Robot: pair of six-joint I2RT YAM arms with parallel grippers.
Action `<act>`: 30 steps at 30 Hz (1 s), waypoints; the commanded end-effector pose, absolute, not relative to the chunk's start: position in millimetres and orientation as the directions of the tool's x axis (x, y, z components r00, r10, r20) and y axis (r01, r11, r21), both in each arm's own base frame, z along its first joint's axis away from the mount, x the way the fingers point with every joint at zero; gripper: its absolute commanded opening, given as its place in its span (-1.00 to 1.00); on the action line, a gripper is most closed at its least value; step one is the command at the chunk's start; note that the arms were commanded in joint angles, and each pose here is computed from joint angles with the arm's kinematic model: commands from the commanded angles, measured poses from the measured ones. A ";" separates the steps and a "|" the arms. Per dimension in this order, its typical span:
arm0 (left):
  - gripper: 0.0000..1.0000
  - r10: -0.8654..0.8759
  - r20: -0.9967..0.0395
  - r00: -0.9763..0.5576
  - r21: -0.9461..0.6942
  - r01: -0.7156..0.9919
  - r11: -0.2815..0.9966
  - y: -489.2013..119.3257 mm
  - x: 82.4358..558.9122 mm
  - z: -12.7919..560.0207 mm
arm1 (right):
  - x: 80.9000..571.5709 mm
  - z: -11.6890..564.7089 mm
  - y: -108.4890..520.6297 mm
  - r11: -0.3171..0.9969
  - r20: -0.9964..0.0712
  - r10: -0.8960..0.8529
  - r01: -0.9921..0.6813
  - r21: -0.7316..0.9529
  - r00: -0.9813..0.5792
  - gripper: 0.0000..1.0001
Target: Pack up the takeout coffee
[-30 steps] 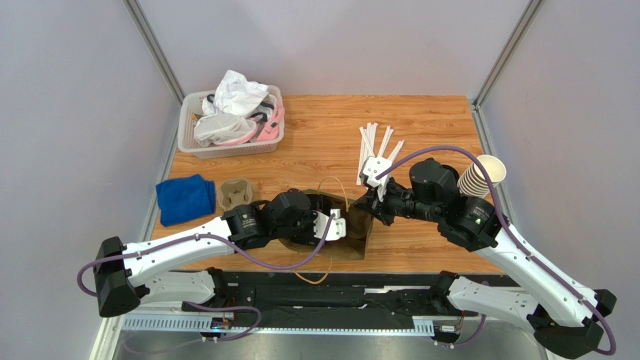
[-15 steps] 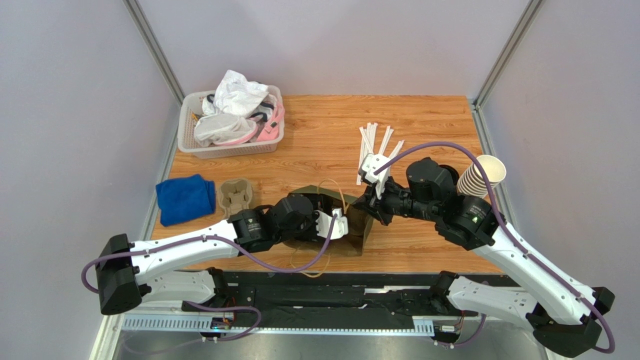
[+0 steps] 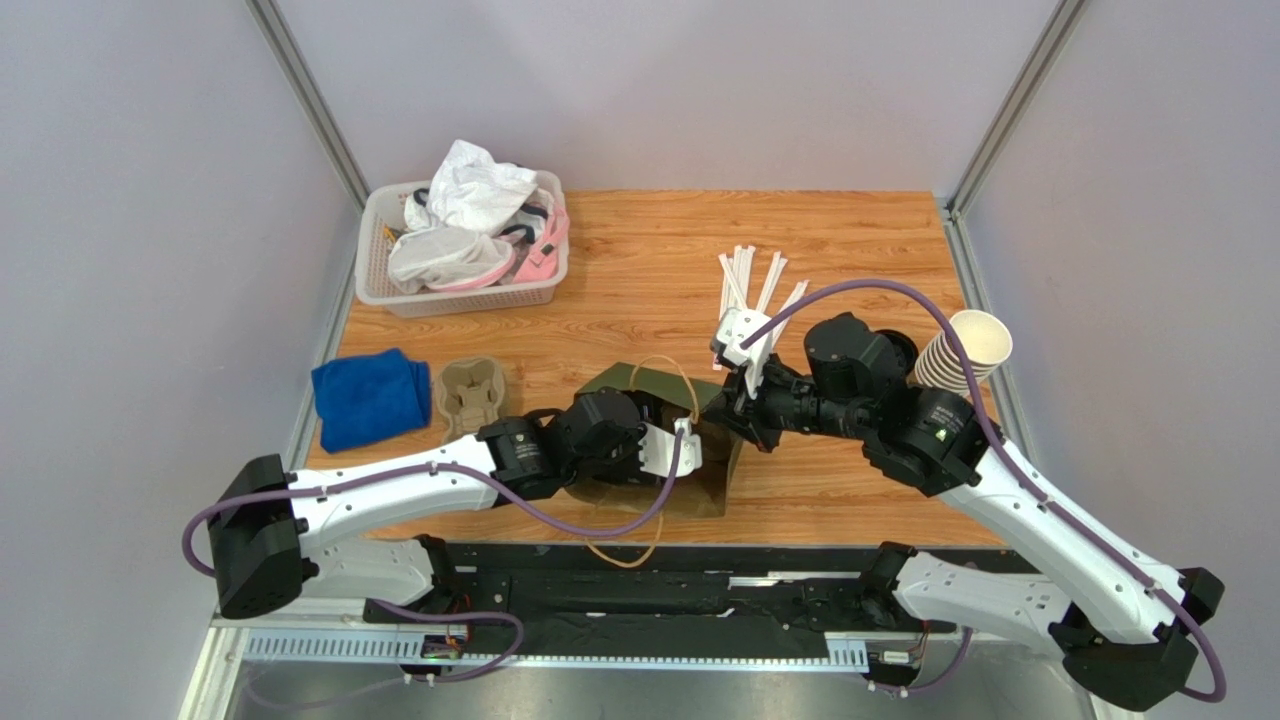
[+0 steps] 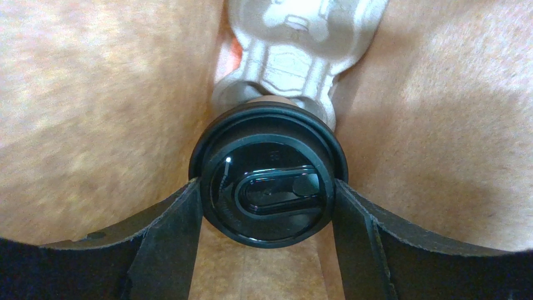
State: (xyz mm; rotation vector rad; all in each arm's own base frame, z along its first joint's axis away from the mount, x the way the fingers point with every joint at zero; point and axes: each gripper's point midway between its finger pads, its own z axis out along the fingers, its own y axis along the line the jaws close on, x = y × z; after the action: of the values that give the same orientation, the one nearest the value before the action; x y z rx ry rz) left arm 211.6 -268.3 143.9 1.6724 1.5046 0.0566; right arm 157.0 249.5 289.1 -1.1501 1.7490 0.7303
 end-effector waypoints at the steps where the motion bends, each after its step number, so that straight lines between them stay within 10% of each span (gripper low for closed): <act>1: -1.00 0.822 -0.506 0.263 0.585 0.804 0.103 -275.7 215.9 140.7 | 153.3 295.8 255.2 0.372 -0.908 -0.379 -0.928 0.027 -0.178 -1.00; 20: -1.00 0.817 -0.494 0.297 0.612 0.786 0.084 -280.0 238.5 149.1 | 175.6 286.4 254.2 0.330 -0.840 -0.416 -0.919 0.217 -0.348 -1.00; 26: -1.00 0.808 -0.506 0.302 0.587 0.807 0.067 -283.4 233.8 147.5 | 188.3 283.2 252.7 0.339 -0.826 -0.463 -0.925 0.171 -0.322 0.00; 30: -1.00 0.806 -0.511 0.298 0.578 0.813 0.065 -284.4 233.8 146.3 | 201.8 281.0 251.9 0.370 -0.826 -0.476 -0.921 0.122 -0.301 0.11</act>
State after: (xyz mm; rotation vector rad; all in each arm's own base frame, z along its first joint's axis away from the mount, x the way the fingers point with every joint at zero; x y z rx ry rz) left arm 234.0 -268.7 134.9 1.7174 1.5100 0.0604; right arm 189.5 251.8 269.4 -1.1937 1.9721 0.8643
